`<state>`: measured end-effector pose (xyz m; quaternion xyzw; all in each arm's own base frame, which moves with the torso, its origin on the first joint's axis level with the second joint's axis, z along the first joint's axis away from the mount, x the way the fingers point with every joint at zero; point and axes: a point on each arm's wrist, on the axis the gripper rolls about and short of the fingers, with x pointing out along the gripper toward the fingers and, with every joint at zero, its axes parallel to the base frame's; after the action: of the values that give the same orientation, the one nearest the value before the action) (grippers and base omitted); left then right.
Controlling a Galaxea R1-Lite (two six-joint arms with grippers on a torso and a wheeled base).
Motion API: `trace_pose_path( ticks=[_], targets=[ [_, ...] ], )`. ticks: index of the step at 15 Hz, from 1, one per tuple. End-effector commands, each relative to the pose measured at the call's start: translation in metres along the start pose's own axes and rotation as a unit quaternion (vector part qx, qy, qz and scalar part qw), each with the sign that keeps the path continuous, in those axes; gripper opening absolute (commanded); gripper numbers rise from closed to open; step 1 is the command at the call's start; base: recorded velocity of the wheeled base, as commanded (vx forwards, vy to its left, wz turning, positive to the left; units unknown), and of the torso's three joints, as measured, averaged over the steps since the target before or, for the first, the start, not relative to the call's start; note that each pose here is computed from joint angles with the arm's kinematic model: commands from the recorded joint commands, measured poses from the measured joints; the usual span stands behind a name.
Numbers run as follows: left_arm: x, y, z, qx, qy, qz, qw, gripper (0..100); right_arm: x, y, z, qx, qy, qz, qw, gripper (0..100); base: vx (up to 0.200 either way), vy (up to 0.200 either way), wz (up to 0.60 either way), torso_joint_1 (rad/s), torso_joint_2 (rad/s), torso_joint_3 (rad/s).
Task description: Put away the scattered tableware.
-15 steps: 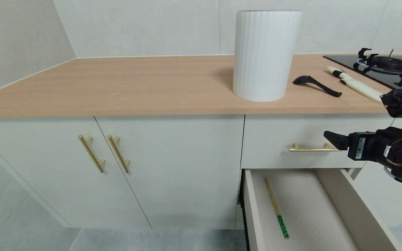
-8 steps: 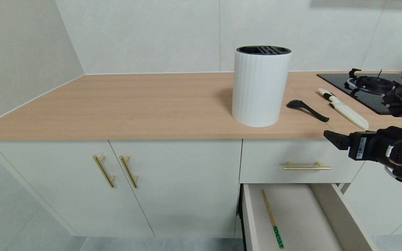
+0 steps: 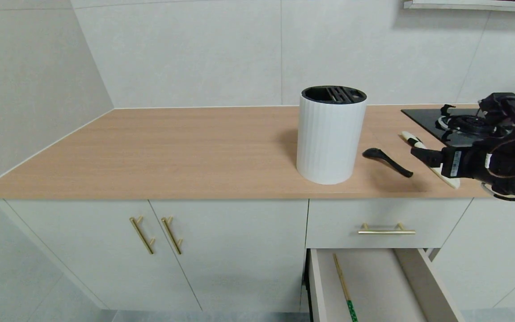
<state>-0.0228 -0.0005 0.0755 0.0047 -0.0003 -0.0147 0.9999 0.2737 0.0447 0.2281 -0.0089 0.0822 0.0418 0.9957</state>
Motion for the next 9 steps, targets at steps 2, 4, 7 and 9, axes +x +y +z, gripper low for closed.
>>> trace_pose_path(
  ticks=[2,4,7,9],
  targets=[
    [0.000,0.000,0.000,0.000,0.000,0.000,1.0000,100,0.059,-0.017,0.014,-0.027,0.003,-0.005,1.000,100,0.000,0.000,0.00,0.011,-0.03,-0.016],
    [0.000,0.000,0.000,-0.001,0.000,0.000,1.0000,100,0.062,-0.018,0.012,-0.023,0.060,0.054,0.996,100,0.000,0.000,0.00,0.000,0.00,0.000],
    [0.000,0.000,0.000,0.000,0.000,0.000,1.0000,100,0.064,-0.025,0.016,-0.008,0.106,0.106,0.989,100,0.000,0.000,0.00,0.000,0.00,0.000],
    [0.000,0.000,0.000,0.000,0.000,0.000,1.0000,100,0.076,-0.037,0.005,-0.007,0.118,0.096,0.988,100,0.000,0.000,0.00,0.000,0.00,0.000]
  ],
)
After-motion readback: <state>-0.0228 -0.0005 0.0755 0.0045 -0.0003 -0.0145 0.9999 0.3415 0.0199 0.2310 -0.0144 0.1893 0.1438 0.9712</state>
